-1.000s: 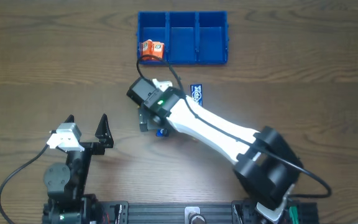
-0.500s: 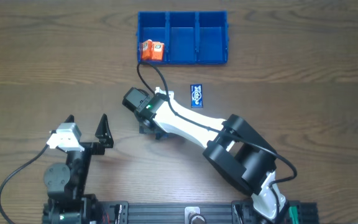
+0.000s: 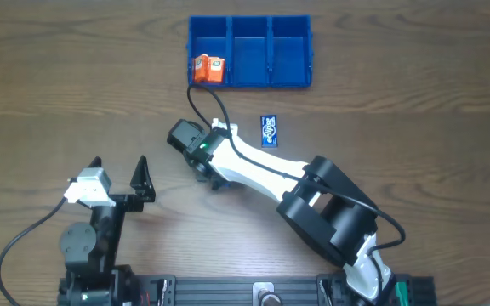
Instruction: Sort Candies Into Trays
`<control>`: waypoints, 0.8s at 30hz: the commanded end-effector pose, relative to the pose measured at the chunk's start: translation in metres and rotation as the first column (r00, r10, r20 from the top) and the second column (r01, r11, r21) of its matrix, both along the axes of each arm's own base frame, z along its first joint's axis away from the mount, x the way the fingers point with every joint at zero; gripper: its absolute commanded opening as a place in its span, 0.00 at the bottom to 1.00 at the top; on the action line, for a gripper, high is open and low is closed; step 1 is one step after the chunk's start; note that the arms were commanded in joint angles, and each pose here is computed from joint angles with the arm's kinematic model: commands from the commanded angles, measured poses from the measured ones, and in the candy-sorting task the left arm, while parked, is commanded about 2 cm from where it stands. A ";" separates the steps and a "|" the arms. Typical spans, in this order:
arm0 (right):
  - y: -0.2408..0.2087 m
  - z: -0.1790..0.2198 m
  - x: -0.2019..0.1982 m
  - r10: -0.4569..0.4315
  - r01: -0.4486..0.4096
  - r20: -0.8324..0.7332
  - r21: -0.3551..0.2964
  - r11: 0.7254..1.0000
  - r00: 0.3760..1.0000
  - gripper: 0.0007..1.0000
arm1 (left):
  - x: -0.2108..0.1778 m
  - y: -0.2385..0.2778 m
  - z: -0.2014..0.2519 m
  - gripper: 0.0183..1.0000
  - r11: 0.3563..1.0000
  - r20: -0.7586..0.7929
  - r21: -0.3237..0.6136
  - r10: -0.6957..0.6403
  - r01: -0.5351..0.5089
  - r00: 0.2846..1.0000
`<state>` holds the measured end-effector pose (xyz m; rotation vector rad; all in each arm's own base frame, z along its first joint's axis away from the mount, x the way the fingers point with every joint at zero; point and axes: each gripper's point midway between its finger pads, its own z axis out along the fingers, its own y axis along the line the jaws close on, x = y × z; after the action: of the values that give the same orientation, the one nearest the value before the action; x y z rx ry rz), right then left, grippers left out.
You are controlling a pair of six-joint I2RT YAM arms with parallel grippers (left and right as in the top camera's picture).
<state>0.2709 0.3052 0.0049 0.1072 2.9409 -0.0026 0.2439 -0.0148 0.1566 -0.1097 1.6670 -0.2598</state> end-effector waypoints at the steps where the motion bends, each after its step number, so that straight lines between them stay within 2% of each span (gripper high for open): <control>1: 0.002 -0.006 0.002 0.014 -0.014 0.004 -0.018 1.000 1.000 0.58 | -0.001 -0.003 -0.016 1.00 1.000 -0.045 0.006 -0.017 0.018 0.999; 6: 0.002 -0.009 0.003 0.015 -0.015 0.003 -0.019 1.000 1.000 0.49 | -0.001 -0.003 -0.016 1.00 1.000 -0.045 0.006 -0.017 0.018 0.999; 11: 0.002 -0.010 0.003 0.018 -0.018 0.003 -0.020 1.000 1.000 0.32 | -0.001 -0.003 -0.016 1.00 1.000 -0.045 0.006 -0.017 0.018 0.999; 15: 0.005 -0.002 0.005 0.046 -0.045 0.014 -0.017 0.999 0.999 0.28 | -0.001 -0.003 -0.016 1.00 1.000 -0.045 0.006 -0.017 0.018 0.999; 17: 0.007 0.031 0.015 0.085 -0.086 0.076 0.007 0.996 0.993 0.26 | -0.001 -0.003 -0.016 1.00 1.000 -0.045 0.006 -0.018 0.018 0.999; 21: -0.012 0.114 0.042 0.080 -0.088 0.247 0.025 0.996 0.966 0.25 | -0.001 -0.003 -0.016 1.00 1.000 -0.045 0.006 -0.017 0.018 0.999; 24: -0.041 0.174 0.078 0.084 -0.086 0.355 -0.011 0.996 0.931 0.25 | -0.001 -0.003 -0.016 1.00 1.000 -0.045 0.006 -0.017 0.018 0.999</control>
<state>0.2958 0.2908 0.0902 -0.0191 2.8049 0.0355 0.2439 -0.0149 0.1566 -0.1094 1.6670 -0.2601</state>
